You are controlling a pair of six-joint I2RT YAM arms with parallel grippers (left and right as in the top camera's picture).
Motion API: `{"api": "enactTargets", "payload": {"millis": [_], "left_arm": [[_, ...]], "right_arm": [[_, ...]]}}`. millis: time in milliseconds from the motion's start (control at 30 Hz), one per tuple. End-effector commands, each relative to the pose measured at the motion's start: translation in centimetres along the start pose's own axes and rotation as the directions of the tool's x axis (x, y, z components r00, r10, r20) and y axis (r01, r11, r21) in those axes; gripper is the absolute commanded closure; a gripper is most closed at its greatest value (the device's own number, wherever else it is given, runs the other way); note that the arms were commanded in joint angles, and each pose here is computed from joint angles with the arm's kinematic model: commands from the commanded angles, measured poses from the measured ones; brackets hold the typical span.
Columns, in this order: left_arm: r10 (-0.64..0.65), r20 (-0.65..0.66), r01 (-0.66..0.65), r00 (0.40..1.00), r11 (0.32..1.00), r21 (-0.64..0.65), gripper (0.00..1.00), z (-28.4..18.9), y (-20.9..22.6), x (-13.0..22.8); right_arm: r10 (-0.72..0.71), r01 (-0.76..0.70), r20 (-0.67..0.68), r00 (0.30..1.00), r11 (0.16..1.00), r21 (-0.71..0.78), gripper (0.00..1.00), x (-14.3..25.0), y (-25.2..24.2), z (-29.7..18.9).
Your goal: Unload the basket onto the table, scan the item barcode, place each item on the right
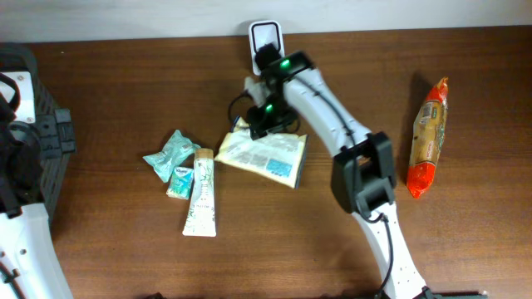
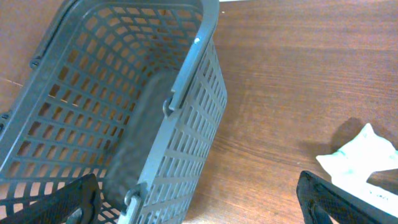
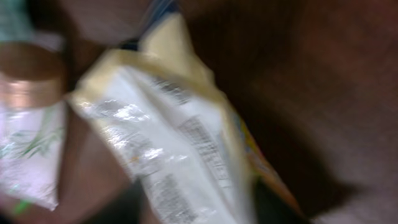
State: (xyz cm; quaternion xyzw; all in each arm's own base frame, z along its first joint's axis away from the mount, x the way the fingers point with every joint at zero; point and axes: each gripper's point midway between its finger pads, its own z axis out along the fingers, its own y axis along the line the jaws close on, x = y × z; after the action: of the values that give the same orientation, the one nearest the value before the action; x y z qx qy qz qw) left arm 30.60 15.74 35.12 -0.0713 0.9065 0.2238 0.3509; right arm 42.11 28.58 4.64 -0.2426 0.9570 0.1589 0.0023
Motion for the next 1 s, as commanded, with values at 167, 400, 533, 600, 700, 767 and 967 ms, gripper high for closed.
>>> {"api": "enactTargets", "payload": {"millis": [167, 400, 533, 600, 700, 767, 967], "left_arm": [[0.008, 0.008, -0.008, 1.0, 1.0, 0.003, 0.01, -0.1, 0.1, -0.2], [0.008, 0.008, -0.008, 1.0, 1.0, 0.003, 0.01, -0.1, 0.1, -0.2], [0.008, 0.008, -0.008, 1.0, 1.0, 0.003, 0.01, -0.1, 0.1, -0.2], [0.008, 0.008, -0.008, 1.0, 1.0, 0.003, 0.01, -0.1, 0.1, -0.2], [0.008, 0.008, -0.008, 1.0, 1.0, 0.003, 0.01, -0.1, 0.1, -0.2], [0.008, 0.008, -0.008, 1.0, 1.0, 0.003, 0.01, -0.1, 0.1, -0.2], [0.008, 0.008, -0.008, 1.0, 1.0, 0.003, 0.01, -0.1, 0.1, -0.2]], "right_arm": [[0.116, -0.1, -0.074, 0.99, 0.975, 0.197, 0.96, 3.0, -3.6, 4.6], [-0.829, 0.823, -0.035, 0.558, 0.548, 0.148, 0.96, -2.5, -3.1, -0.9], [-0.943, 0.946, -0.083, 0.322, 0.315, 0.081, 0.96, -1.1, -0.4, -0.4], [-0.945, 0.946, -0.076, 0.317, 0.31, 0.098, 0.96, -0.8, 0.3, -2.5], [-0.872, 0.862, 0.011, 0.489, 0.485, 0.15, 0.16, -1.3, 1.9, -5.8], [-0.707, 0.695, 0.074, 0.703, 0.706, 0.136, 0.0, -1.3, 2.3, -6.4], [-0.32, 0.328, 0.102, 0.942, 0.942, -0.066, 0.85, -0.2, 3.2, -2.8]]}}
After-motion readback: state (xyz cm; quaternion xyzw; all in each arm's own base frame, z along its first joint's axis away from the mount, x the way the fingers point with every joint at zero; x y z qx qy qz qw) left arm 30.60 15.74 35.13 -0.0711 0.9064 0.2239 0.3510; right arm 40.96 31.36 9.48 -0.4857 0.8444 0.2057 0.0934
